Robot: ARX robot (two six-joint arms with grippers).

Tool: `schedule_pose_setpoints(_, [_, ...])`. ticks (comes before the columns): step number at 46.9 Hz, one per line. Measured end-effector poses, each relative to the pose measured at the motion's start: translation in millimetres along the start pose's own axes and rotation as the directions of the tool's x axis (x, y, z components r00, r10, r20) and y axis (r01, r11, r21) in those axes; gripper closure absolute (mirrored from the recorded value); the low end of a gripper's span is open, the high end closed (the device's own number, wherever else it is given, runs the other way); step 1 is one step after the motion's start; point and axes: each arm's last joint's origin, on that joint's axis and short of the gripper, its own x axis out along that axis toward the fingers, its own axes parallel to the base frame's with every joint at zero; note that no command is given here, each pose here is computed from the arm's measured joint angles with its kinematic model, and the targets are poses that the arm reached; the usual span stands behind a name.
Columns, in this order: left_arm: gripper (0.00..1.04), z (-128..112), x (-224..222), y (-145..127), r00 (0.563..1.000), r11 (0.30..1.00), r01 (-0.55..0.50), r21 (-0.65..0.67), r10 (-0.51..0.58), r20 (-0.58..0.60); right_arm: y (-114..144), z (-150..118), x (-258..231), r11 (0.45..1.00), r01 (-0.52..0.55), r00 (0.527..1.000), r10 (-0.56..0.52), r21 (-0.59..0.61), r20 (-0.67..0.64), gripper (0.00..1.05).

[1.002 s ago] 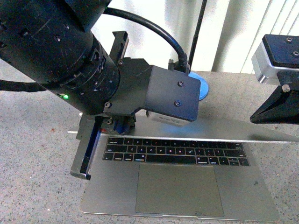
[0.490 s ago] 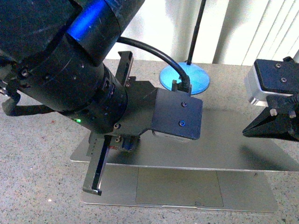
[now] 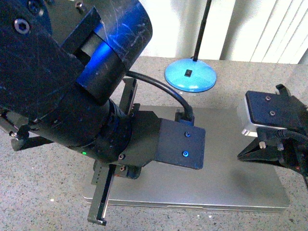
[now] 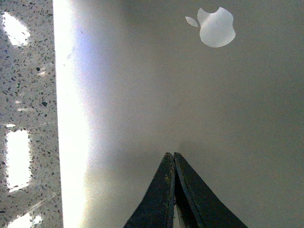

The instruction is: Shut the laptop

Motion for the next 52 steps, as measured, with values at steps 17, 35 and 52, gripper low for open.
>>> schedule_pose_setpoints(17, [1.01,-1.1,8.8,-13.0,0.999,0.999,0.037,-0.005,-0.037,0.005,9.6,-5.5,9.7,0.999,-0.027,1.000,0.028,0.018,-0.011,1.02])
schedule_pose_setpoints(35, [1.01,1.6,-2.7,-7.1,1.000,1.000,0.003,-0.029,-0.002,0.031,7.9,-2.5,4.3,1.000,-0.003,1.000,0.003,0.026,0.001,1.02])
schedule_pose_setpoints(52, [1.01,-5.0,-40.7,18.6,0.978,0.977,-0.156,-0.145,0.173,0.112,-8.6,16.2,-28.4,0.982,0.190,0.977,-0.188,-0.011,0.098,1.02])
